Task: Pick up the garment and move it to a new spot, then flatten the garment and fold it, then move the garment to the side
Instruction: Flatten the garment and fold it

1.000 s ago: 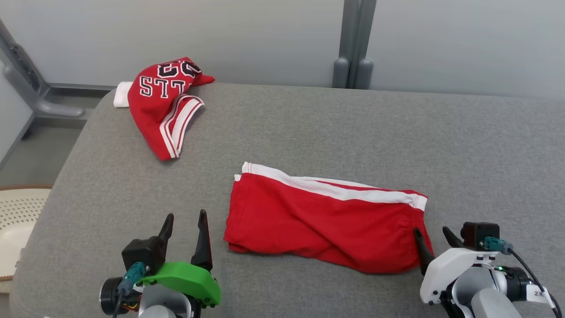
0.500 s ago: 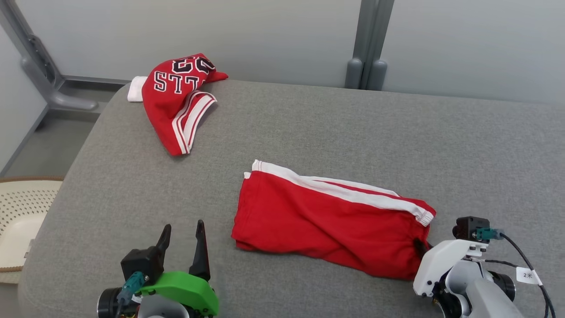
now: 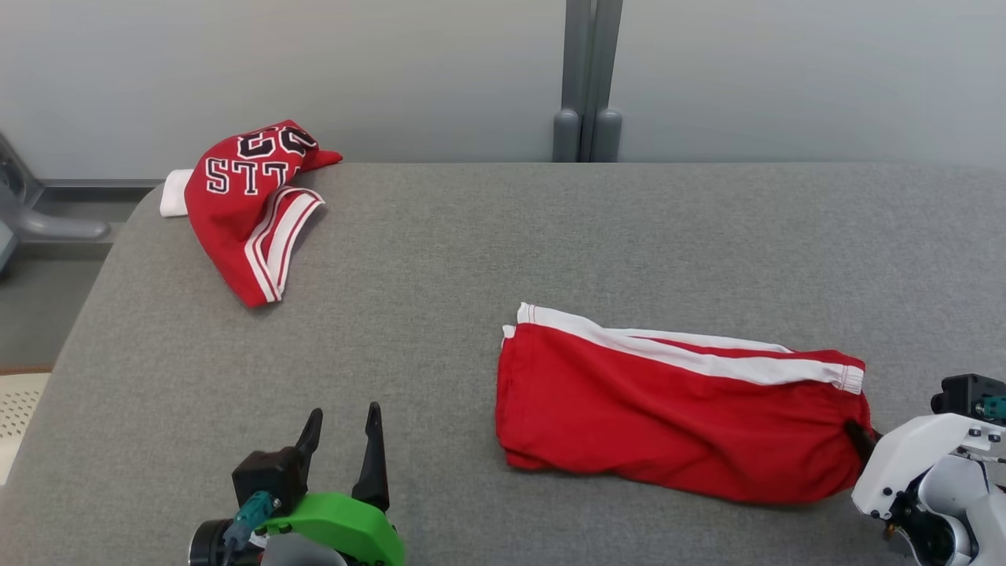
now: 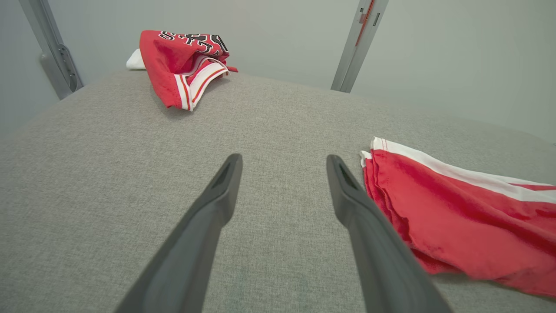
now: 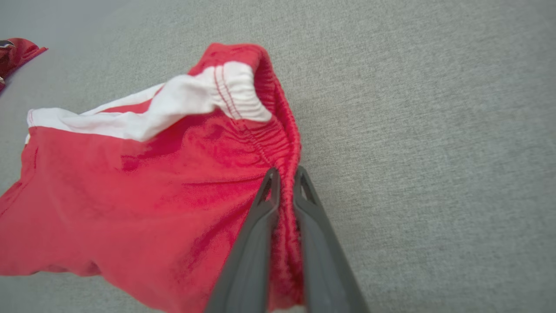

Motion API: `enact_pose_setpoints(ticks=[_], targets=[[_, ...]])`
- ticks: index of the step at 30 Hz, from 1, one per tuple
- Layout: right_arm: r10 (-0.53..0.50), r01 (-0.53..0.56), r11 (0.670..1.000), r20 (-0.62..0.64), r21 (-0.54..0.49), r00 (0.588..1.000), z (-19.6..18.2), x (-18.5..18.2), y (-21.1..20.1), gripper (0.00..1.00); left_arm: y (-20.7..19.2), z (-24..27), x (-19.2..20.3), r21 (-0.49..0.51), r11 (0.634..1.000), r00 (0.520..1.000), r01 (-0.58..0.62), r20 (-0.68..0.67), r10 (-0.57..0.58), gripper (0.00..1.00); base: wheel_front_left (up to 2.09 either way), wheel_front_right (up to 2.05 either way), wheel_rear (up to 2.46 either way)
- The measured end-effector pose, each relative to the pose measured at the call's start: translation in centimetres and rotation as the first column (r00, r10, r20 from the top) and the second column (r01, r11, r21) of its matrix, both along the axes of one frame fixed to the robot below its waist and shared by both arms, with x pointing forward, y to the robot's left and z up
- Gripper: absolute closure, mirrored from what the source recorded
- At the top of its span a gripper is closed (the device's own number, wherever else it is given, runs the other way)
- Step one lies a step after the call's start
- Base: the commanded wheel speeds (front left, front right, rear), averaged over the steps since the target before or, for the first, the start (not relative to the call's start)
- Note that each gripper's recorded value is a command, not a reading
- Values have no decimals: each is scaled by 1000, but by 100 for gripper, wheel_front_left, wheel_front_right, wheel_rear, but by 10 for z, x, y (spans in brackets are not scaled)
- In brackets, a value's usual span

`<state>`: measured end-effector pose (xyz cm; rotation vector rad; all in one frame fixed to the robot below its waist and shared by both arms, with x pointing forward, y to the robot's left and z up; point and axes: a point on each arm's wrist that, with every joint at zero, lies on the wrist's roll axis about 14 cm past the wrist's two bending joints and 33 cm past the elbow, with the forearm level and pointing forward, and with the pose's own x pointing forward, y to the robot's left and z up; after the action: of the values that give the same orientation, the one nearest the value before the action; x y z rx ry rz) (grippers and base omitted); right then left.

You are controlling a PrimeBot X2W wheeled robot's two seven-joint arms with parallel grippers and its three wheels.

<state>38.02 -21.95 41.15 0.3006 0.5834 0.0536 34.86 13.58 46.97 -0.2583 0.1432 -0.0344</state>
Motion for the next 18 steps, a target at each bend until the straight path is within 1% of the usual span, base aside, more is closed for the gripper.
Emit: enact_pose_setpoints(ticks=[3, 6, 10, 13, 18], targets=[[-1, -1, 997, 23, 74, 1000, 7, 0, 14, 100, -3, -1, 1, 0, 1000, 1000, 10, -3, -10, 0, 0, 0, 0], [59, -68, 987, 67, 145, 996, 23, 6, 47, 100, -4, -2, 1, 1, 1000, 1000, 12, -8, -12, 0, 0, 0, 0], [161, -183, 966, 128, 182, 979, 46, 11, 89, 100, -3, -4, -1, -2, 1000, 1000, 9, -15, -9, 0, 0, 0, 0], [223, -257, 944, 172, 206, 959, 61, 14, 120, 100, 1, -4, -4, -7, 1000, 1000, -9, -17, 9, 0, 0, 0, 0], [295, -343, 911, 217, 231, 930, 74, 21, 166, 100, 15, -4, -9, -10, 998, 998, -54, -13, 54, 0, 0, 0, 0]])
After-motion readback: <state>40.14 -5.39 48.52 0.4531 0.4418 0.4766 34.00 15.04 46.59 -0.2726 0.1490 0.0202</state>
